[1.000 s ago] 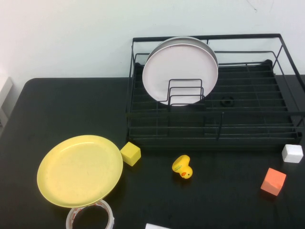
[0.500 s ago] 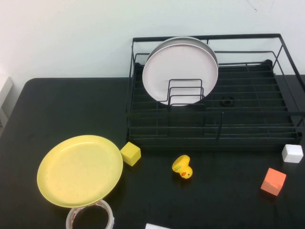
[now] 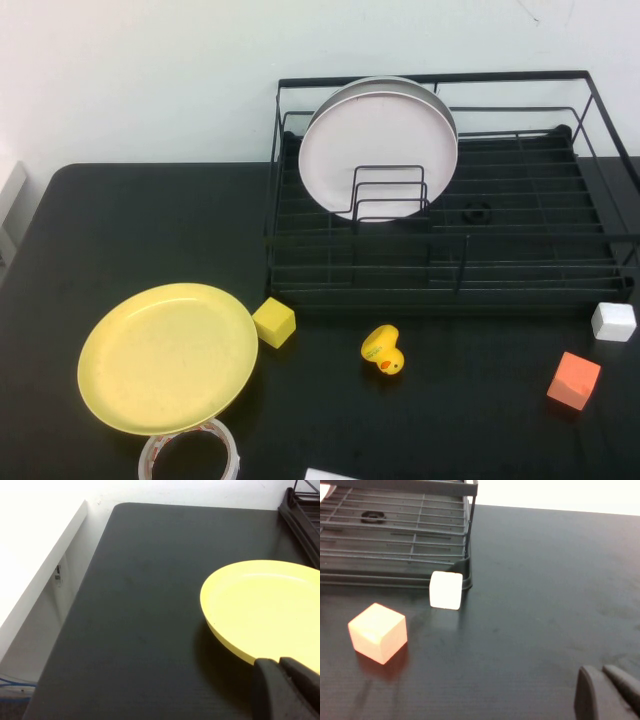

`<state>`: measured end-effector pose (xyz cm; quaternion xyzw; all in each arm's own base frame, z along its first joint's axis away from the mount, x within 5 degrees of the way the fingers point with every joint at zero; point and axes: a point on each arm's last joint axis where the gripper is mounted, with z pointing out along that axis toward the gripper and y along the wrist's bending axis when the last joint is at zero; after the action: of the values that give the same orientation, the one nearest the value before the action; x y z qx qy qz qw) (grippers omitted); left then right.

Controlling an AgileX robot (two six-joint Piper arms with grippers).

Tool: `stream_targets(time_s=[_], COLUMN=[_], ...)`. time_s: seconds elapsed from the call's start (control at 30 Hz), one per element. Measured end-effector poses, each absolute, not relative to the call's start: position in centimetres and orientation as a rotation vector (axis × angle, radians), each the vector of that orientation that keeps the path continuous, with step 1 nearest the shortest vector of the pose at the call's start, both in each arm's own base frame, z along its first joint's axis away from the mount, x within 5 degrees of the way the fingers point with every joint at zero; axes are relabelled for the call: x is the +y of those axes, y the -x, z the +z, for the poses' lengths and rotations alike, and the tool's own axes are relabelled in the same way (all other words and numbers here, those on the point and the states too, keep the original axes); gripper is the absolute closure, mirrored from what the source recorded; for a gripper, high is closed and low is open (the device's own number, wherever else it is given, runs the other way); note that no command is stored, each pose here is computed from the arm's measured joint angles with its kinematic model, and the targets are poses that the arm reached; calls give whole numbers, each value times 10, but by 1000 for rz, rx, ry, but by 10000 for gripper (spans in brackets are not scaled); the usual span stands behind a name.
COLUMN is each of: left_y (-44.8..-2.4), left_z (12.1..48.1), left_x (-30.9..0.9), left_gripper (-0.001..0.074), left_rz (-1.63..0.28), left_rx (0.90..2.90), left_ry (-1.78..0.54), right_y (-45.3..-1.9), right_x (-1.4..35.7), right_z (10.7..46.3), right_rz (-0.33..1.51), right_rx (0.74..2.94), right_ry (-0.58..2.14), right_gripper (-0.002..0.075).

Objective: Place plate on rack

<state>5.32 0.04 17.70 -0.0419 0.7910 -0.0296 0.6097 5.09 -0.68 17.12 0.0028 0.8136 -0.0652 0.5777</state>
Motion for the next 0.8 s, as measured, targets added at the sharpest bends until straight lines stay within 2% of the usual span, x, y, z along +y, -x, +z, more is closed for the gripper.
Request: stream_targets(time_s=[0.3, 0.37, 0.43, 0.53, 0.6, 0.8], left_y=[-54, -54, -55, -56, -56, -56], left_z=[179, 180, 185, 194, 197, 202], left_x=[1, 0, -3, -7, -8, -6], left_gripper=[737, 737, 737, 737, 737, 737], left_rz=[-60, -105, -303, -762, -988, -1168], left_rx=[1806, 1782, 1718, 1546, 1442, 1289], left_ry=[89, 125, 295, 698, 898, 1060], right_y=[-51, -51, -51, -51, -51, -51], right_x=[-7, -7, -7, -7, -7, -7], right_z=[171, 171, 171, 171, 171, 171], right_rz=[-153, -153, -153, -153, -153, -153], right_rx=[1904, 1904, 1904, 1904, 1904, 1904], right_ry=[-7, -7, -7, -7, -7, -7], right_gripper=[728, 728, 728, 728, 728, 728])
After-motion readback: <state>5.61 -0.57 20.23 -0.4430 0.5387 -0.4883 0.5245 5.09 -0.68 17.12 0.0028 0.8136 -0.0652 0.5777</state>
